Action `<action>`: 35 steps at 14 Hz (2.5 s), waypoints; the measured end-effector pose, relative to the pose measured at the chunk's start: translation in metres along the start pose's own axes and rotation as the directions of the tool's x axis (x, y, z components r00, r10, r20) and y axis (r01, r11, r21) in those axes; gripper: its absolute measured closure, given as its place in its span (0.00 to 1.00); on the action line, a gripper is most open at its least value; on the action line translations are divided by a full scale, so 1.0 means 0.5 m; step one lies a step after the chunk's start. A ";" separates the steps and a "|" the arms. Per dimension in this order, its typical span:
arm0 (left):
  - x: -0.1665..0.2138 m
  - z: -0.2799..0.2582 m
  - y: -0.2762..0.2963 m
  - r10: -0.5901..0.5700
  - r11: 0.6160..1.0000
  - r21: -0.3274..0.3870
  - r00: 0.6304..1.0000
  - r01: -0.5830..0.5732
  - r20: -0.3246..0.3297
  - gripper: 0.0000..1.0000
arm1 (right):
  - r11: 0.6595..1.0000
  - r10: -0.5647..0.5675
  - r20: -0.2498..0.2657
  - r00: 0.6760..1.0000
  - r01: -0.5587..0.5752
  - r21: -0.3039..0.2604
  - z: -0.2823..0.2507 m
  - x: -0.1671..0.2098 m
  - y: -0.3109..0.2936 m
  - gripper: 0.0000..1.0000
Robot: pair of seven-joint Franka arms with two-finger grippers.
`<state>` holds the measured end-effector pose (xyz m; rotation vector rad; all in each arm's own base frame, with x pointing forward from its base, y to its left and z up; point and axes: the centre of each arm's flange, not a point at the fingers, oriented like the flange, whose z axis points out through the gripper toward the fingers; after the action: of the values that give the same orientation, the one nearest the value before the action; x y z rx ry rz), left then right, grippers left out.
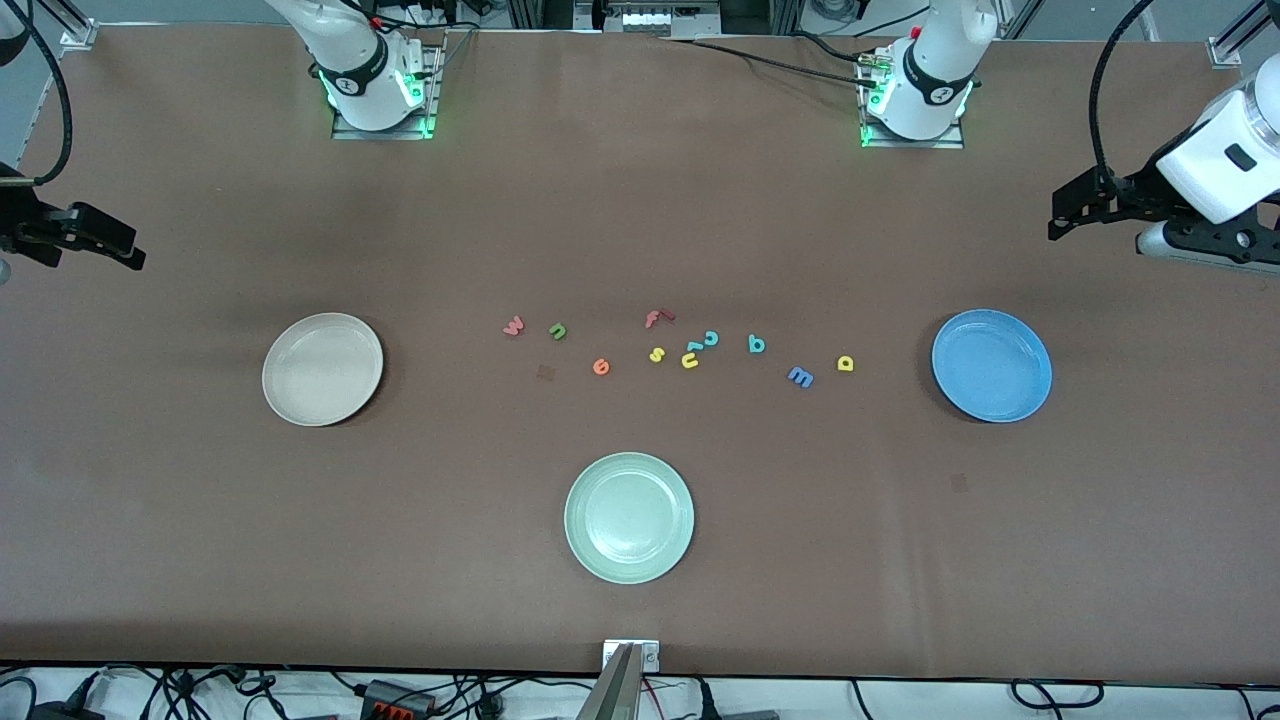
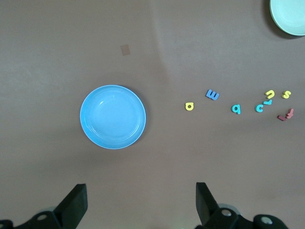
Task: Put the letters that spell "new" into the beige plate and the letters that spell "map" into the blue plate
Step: 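Move both grippers from rest toward the scattered foam letters, then grasp blue E with the left gripper while the right gripper grasps pink M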
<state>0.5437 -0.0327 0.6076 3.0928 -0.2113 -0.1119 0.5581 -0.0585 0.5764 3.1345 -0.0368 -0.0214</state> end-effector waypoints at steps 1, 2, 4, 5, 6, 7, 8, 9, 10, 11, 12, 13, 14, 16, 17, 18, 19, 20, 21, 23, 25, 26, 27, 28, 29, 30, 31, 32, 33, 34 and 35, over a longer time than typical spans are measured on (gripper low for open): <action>0.000 0.000 0.000 0.000 1.000 0.000 1.000 0.000 0.001 0.00 | 1.000 0.000 0.000 1.000 0.000 0.000 0.000 0.000 0.000 0.00; 0.000 0.000 0.000 0.000 1.000 0.000 1.000 0.000 0.002 0.00 | 1.000 0.001 0.000 1.000 -0.001 0.000 0.000 0.000 0.001 0.00; 0.000 0.000 0.000 0.000 1.000 0.000 1.000 0.000 0.002 0.00 | 1.000 0.001 0.000 1.000 -0.001 0.000 0.000 0.000 0.001 0.00; 0.000 0.000 0.000 0.000 1.000 0.000 1.000 0.000 0.002 0.00 | 1.000 0.001 0.000 1.000 -0.001 0.000 0.000 0.000 0.001 0.00; 0.000 0.000 0.000 0.000 1.000 0.000 1.000 0.000 0.002 0.00 | 1.000 0.001 0.000 1.000 -0.001 0.000 0.000 0.000 0.001 0.00; 0.000 0.000 0.000 0.000 1.000 0.000 1.000 0.000 0.002 0.00 | 1.000 0.001 0.001 1.000 -0.001 0.000 0.000 0.000 0.001 0.00; -0.001 0.000 0.000 0.000 1.000 0.000 1.000 0.000 0.003 0.00 | 1.000 0.001 0.002 1.000 -0.001 0.000 0.000 -0.001 0.001 0.00; -0.001 0.001 0.000 0.000 1.000 0.000 1.000 0.000 0.004 0.00 | 1.000 0.002 0.006 1.000 -0.002 0.000 0.001 -0.001 0.002 0.00; -0.002 0.002 0.000 0.000 1.000 -0.001 1.000 0.000 0.010 0.00 | 1.000 0.003 0.007 1.000 -0.003 0.000 0.001 -0.002 0.003 0.00; -0.003 0.004 0.001 0.001 1.000 -0.002 1.000 -0.001 0.019 0.00 | 1.000 0.004 0.008 1.000 -0.004 0.000 0.001 -0.002 0.004 0.00; -0.001 0.009 0.002 0.002 1.000 -0.002 1.000 -0.002 0.026 0.00 | 1.000 0.004 0.009 1.000 -0.004 0.000 0.002 -0.002 0.004 0.00; 0.003 0.016 0.002 0.003 1.000 -0.003 0.999 -0.003 0.033 0.00 | 1.000 0.004 0.009 1.000 -0.004 0.000 0.002 -0.002 0.004 0.00; 0.010 0.029 0.003 0.004 1.000 -0.005 0.999 -0.004 0.046 0.00 | 1.000 0.004 0.010 1.000 -0.004 0.001 0.002 -0.002 0.004 0.00; 0.037 0.081 0.007 0.011 1.000 -0.011 0.995 -0.010 0.096 0.00 | 1.000 0.004 0.013 1.000 -0.004 0.001 0.004 -0.003 0.004 0.00; 0.055 0.120 0.011 0.018 1.000 -0.015 0.991 -0.016 0.131 0.00 | 1.000 0.003 0.021 1.000 -0.003 0.001 0.008 -0.004 0.004 0.00; 0.073 0.162 0.020 0.029 0.999 -0.020 0.985 -0.026 0.168 0.00 | 1.000 0.001 0.036 0.999 -0.001 0.003 0.019 -0.003 0.000 0.00; 0.091 0.206 0.034 0.043 0.999 -0.025 0.978 -0.038 0.205 0.00 | 1.000 -0.007 0.057 0.998 0.007 0.006 0.039 0.000 -0.008 0.00; 0.108 0.246 0.051 0.060 0.998 -0.029 0.971 -0.055 0.232 0.00 | 1.000 -0.022 0.082 0.996 0.022 0.008 0.066 0.008 -0.025 0.00; 0.125 0.283 0.070 0.098 0.995 -0.038 0.965 -0.092 0.244 0.00 | 0.999 -0.045 0.114 0.992 0.044 0.011 0.102 0.020 -0.050 0.00; 0.164 0.353 0.114 0.244 0.970 -0.069 0.944 -0.234 0.222 0.00 | 0.995 -0.103 0.157 0.982 0.100 0.027 0.182 0.051 -0.123 0.00; 0.197 0.417 0.152 0.313 0.950 -0.077 0.930 -0.303 0.192 0.00 | 0.987 -0.157 0.166 0.973 0.152 0.041 0.258 0.080 -0.219 0.00; 0.208 0.447 0.162 0.307 0.952 -0.076 0.933 -0.298 0.188 0.00 | 0.984 -0.176 0.167 0.970 0.172 0.039 0.291 0.088 -0.269 0.00; 0.217 0.476 0.166 0.270 0.963 -0.072 0.945 -0.261 0.186 0.00 | 0.979 -0.202 0.165 0.966 0.198 0.038 0.321 0.092 -0.319 0.00; 0.224 0.506 0.166 0.205 0.978 -0.065 0.962 -0.196 0.180 0.00 | 0.973 -0.233 0.157 0.960 0.230 0.037 0.350 0.093 -0.370 0.00; 0.229 0.538 0.171 0.129 0.991 -0.058 0.976 -0.120 0.176 0.00 | 0.967 -0.256 0.151 0.955 0.254 0.035 0.380 0.089 -0.422 0.00; 0.231 0.573 0.185 0.036 0.998 -0.047 0.984 -0.028 0.173 0.00 | 0.966 -0.258 0.152 0.954 0.257 0.029 0.410 0.081 -0.474 0.00; 0.230 0.613 0.207 -0.073 0.996 -0.029 0.982 0.080 0.172 0.00 | 0.971 -0.238 0.158 0.958 0.238 0.019 0.439 0.069 -0.524 0.00; 0.226 0.654 0.229 -0.172 0.984 -0.012 0.970 0.176 0.171 0.00 | 0.979 -0.200 0.162 0.966 0.202 0.006 0.462 0.057 -0.568 0.00; 0.221 0.692 0.247 -0.260 0.965 0.004 0.950 0.263 0.172 0.00 | 0.989 -0.145 0.165 0.975 0.149 -0.009 0.485 0.043 -0.609 0.00; 0.215 0.725 0.258 -0.343 0.939 0.022 0.923 0.345 0.176 0.00 | 0.996 -0.084 0.162 0.983 0.089 -0.025 0.506 0.030 -0.645 0.00; 0.211 0.747 0.267 -0.421 0.906 0.040 0.889 0.421 0.179 0.00 | 0.999 -0.016 0.156 0.988 0.023 -0.038 0.527 0.020 -0.675 0.00</action>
<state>0.6022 -0.1922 0.2340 3.0699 0.4636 -0.4111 0.5723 0.2771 0.3106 3.0855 -0.0063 -0.2634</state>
